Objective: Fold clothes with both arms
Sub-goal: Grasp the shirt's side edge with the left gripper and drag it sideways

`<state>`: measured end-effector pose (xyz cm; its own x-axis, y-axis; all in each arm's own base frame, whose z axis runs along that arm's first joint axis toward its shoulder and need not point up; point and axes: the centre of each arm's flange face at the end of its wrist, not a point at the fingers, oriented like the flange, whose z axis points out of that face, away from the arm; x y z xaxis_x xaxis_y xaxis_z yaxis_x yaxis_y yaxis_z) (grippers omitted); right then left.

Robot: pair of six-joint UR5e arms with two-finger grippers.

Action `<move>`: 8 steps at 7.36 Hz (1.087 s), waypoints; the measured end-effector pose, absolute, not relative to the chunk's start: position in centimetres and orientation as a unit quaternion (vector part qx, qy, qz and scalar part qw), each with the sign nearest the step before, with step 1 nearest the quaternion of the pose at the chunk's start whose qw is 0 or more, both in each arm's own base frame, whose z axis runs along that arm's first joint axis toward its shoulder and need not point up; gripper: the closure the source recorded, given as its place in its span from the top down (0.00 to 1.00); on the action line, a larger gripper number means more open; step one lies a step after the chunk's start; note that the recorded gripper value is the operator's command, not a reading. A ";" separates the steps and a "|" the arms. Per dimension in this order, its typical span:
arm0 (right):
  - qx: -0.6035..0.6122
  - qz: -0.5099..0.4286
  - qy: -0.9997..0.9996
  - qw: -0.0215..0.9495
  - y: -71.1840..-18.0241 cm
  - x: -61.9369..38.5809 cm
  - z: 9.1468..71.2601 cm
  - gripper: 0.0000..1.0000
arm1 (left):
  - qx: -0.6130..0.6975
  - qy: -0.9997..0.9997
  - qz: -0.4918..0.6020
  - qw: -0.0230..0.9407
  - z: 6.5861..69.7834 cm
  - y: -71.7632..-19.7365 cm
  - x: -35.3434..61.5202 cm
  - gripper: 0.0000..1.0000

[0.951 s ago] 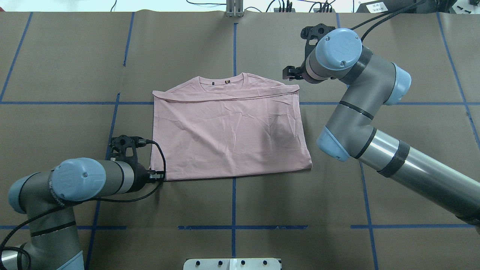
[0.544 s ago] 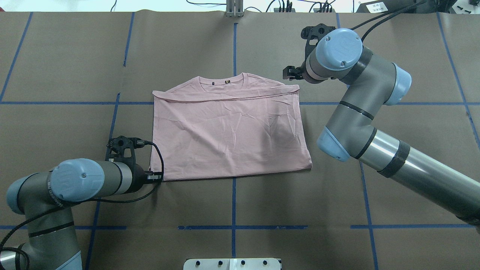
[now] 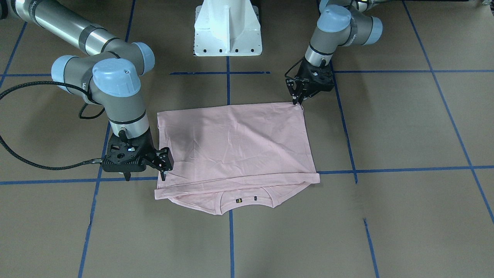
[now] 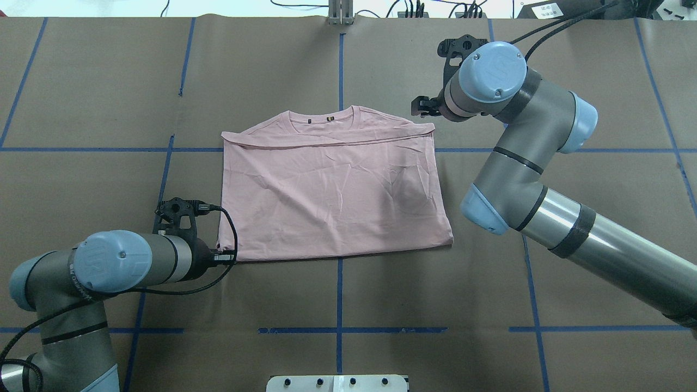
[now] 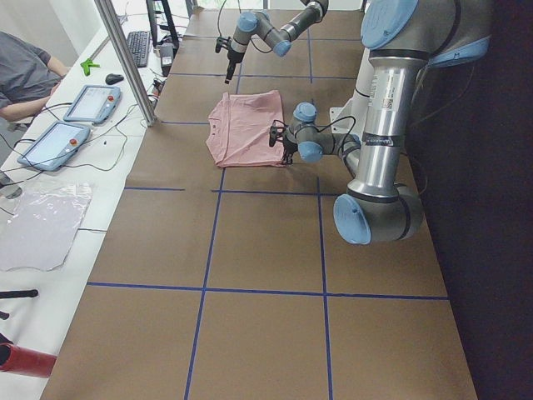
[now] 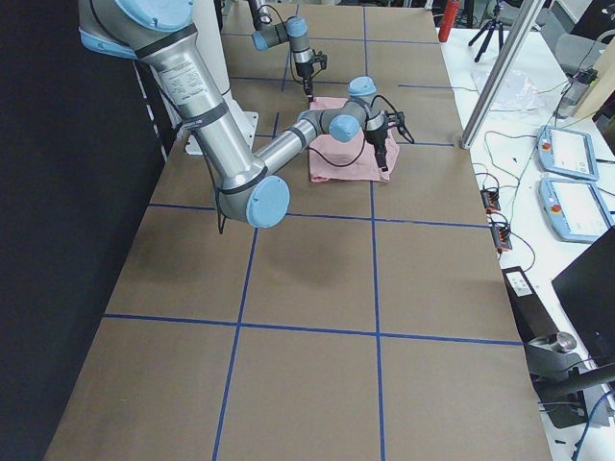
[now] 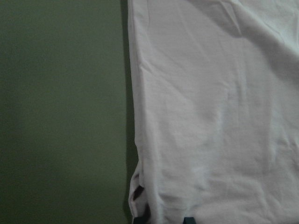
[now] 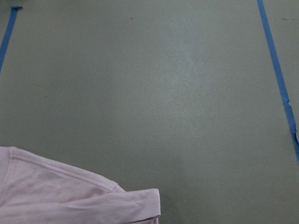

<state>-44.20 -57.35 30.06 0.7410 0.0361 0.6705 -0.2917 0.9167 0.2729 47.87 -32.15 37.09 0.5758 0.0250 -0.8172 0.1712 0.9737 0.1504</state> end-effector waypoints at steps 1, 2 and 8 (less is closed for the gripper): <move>0.183 0.089 -0.349 0.915 -57.4 -44.2 30.0 1.00 | 0.111 0.459 -0.037 0.881 37.0 -32.3 47.7 0.00; 0.183 0.089 -0.348 0.915 -57.3 -44.3 30.1 1.00 | 0.126 0.452 -0.021 0.883 37.4 -32.9 46.7 0.00; 0.183 0.088 -0.350 0.915 -57.2 -44.6 29.9 1.00 | 0.276 0.289 0.027 0.916 43.9 -59.2 35.1 0.00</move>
<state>-44.61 -57.19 29.91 0.7401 0.0335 0.6717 -0.2895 0.9173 0.2732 35.11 -59.23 43.95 0.8320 0.2091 -0.5139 0.1093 0.8464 0.5213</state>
